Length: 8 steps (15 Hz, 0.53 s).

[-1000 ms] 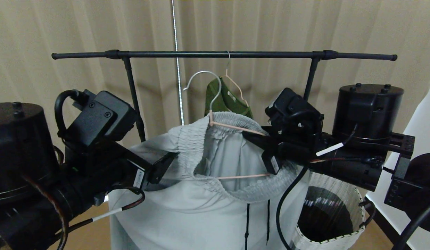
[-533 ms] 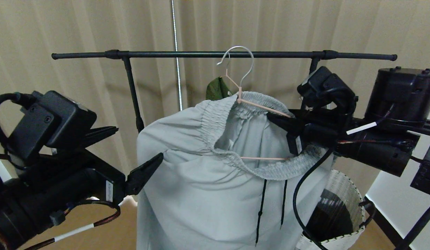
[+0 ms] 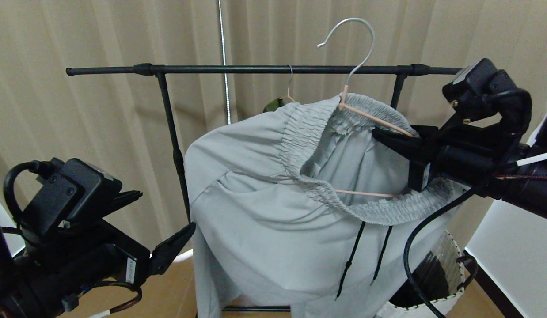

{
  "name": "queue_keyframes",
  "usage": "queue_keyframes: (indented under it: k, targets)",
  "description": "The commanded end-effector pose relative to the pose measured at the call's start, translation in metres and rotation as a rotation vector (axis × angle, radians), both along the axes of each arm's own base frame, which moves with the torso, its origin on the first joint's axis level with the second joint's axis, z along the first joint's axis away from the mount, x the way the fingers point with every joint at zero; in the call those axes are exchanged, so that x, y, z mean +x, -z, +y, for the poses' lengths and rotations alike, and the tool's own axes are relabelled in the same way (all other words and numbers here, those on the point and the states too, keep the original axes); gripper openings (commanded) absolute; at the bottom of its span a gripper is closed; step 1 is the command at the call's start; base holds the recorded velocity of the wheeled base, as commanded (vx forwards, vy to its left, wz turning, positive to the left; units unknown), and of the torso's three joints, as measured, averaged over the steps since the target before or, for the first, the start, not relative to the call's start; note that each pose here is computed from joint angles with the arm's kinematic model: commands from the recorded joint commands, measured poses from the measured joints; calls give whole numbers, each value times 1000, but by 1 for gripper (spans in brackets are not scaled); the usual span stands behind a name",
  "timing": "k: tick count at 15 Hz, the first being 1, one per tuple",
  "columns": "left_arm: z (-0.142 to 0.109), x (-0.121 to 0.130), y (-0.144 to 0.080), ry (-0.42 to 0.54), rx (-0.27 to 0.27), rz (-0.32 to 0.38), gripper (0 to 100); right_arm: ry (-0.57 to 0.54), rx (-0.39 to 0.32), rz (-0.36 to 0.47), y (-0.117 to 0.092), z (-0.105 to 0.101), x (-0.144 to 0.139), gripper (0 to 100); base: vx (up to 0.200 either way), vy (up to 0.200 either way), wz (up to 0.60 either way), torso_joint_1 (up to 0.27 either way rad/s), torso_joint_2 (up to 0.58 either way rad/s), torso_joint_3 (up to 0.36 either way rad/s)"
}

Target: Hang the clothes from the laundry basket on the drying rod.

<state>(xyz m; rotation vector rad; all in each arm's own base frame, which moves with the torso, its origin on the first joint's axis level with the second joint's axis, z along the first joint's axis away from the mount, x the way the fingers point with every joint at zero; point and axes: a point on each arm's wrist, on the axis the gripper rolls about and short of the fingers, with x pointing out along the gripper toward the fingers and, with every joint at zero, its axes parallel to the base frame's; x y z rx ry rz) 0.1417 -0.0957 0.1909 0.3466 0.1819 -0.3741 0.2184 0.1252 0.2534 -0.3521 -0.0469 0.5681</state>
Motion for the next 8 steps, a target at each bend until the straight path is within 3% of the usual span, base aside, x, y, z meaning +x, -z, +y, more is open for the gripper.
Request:
queue_keyframes:
  k: [1,4,7,8]
  targets:
    - [-2,6,4,-6,15,22,100,-17,20,-35,-10,-7,-13,0,0,0,0,0,0,0]
    - [0,21,9,-53,32,48,100,-83,11,-16,-13,-8,-28,0,0,0,0,0,0,0]
    - [-3,21,8,35,11,61,100,-122,12,-13,-13,0,-33,0,0,0,0,0,0,0]
    - [-3,21,8,38,10,61,0,-124,11,-12,-12,0,-33,0,0,0,0,0,0,0]
